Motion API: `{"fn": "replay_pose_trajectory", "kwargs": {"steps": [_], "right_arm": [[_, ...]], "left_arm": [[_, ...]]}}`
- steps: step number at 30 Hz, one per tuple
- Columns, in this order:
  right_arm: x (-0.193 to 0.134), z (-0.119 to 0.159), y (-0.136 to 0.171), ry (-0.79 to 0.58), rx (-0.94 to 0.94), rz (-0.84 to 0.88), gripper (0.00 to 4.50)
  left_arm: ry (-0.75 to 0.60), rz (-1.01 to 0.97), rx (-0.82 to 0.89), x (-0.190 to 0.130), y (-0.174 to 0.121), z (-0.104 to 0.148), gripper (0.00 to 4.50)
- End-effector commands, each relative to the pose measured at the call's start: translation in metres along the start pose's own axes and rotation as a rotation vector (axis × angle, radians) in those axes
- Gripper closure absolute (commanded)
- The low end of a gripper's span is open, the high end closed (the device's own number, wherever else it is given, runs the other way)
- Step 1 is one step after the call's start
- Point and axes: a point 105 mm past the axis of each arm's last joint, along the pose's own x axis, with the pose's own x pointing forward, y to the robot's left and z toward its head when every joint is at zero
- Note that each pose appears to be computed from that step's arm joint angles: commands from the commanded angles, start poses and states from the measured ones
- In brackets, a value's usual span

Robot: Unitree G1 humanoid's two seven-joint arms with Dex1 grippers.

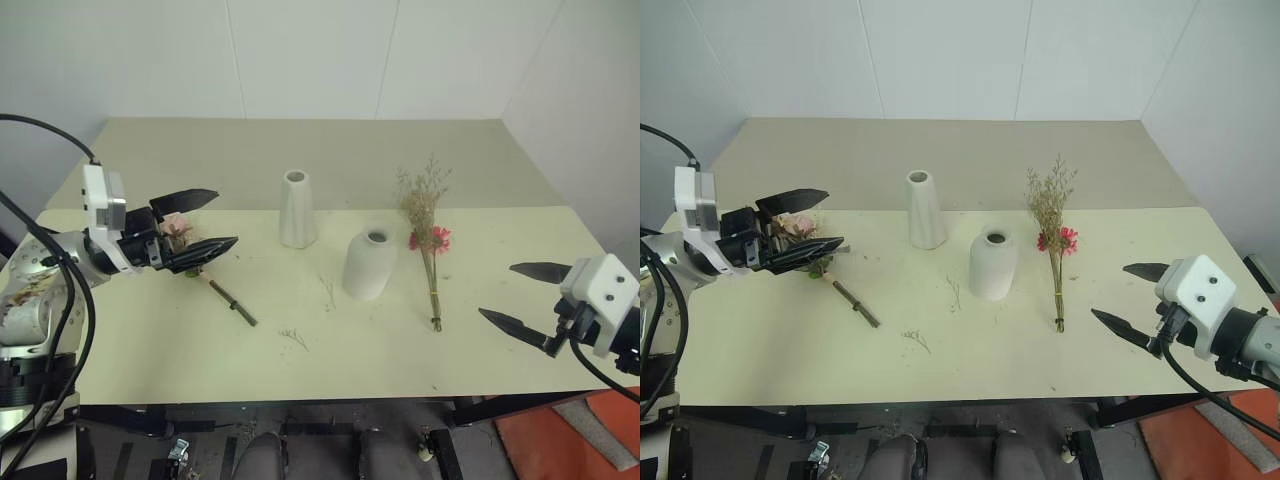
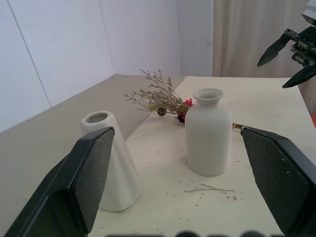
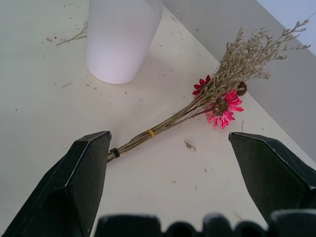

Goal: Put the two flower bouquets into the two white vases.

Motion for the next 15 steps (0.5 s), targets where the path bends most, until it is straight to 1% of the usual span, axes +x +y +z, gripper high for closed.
{"fn": "replay_pose_trajectory", "kwargs": {"steps": [1,6,15], "right_arm": [[-0.005,0.008,-0.009,-0.006,-0.042,-0.031,0.00],[-0.003,0.010,-0.010,-0.012,-0.047,-0.027,0.00],[0.001,0.013,-0.012,-0.021,-0.053,-0.019,0.00]], "left_arm": [[0.003,-0.001,0.043,-0.005,-0.002,0.012,0.03],[0.027,0.021,0.041,-0.016,0.001,0.013,0.03],[0.026,0.037,0.026,-0.014,-0.003,0.011,0.03]]}}
